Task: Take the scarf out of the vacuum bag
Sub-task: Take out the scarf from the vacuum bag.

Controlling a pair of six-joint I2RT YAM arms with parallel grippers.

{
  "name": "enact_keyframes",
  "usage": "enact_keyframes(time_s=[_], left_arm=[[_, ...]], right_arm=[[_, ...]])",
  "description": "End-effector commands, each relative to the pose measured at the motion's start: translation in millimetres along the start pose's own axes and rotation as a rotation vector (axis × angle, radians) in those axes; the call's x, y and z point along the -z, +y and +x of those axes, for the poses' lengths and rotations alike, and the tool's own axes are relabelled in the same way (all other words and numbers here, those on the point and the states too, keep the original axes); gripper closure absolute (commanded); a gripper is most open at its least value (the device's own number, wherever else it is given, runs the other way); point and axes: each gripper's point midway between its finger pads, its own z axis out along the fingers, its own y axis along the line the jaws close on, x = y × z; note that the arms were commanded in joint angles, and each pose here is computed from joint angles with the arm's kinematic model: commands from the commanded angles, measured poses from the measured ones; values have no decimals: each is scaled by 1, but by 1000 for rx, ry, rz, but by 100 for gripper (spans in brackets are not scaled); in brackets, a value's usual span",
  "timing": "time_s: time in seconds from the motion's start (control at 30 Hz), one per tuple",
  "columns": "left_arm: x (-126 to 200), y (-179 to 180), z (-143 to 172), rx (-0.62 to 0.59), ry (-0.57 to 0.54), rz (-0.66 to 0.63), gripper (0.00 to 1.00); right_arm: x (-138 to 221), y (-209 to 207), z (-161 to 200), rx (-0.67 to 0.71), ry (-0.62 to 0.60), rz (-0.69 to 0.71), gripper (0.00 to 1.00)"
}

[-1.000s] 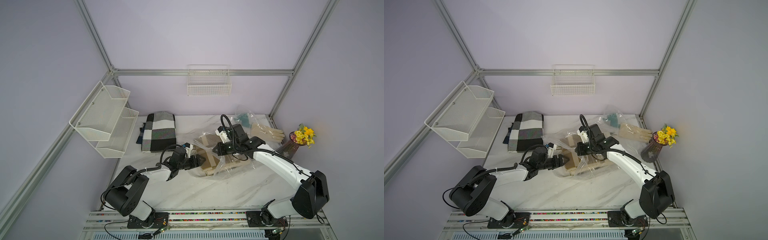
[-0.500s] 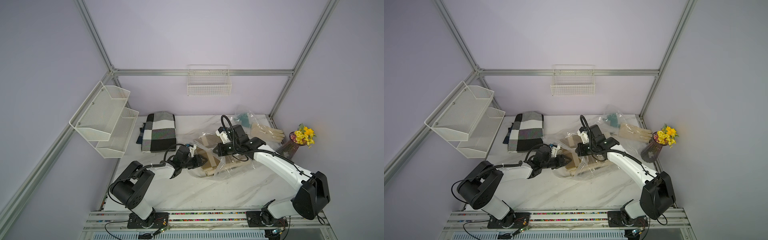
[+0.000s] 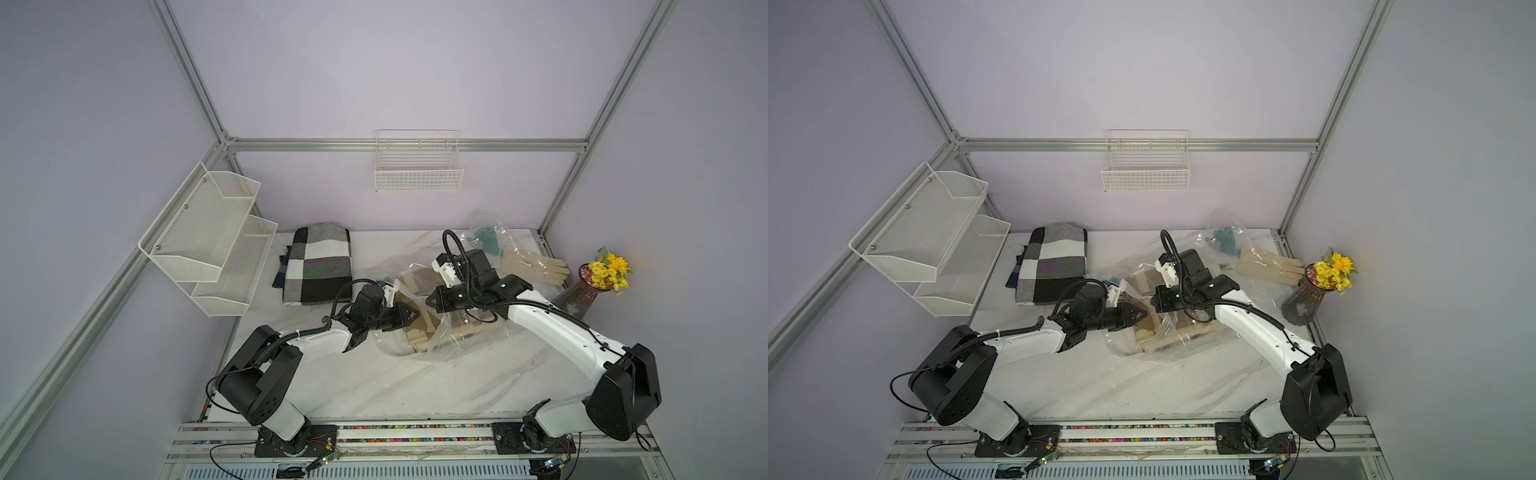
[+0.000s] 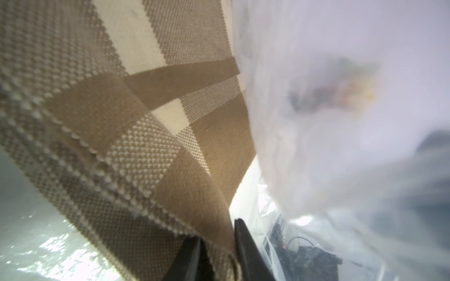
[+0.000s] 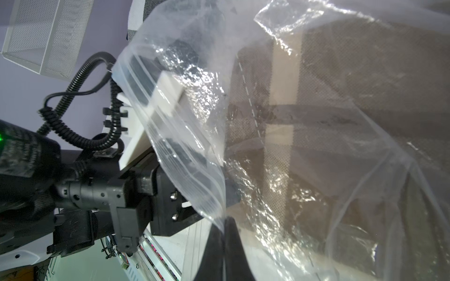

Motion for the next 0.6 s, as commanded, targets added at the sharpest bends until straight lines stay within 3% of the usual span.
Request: enact_keyframes(time_s=[0.0,0.2,0.33,0.57], left_arm=[[9,-29,-11,-64,-29,57,75],[7,-18,-4,-43,-14,40,75],[8,-5,3,-22,-9,2,69],[19,19,11,7,-47,-74,48]], right_arm=[[6,4,-3,13,-25,-2,100],[5,4,-2,11,-21,-2,100],[5,4,-3,13,-21,-3,100],[6,5,-3,12,-24,-6,100]])
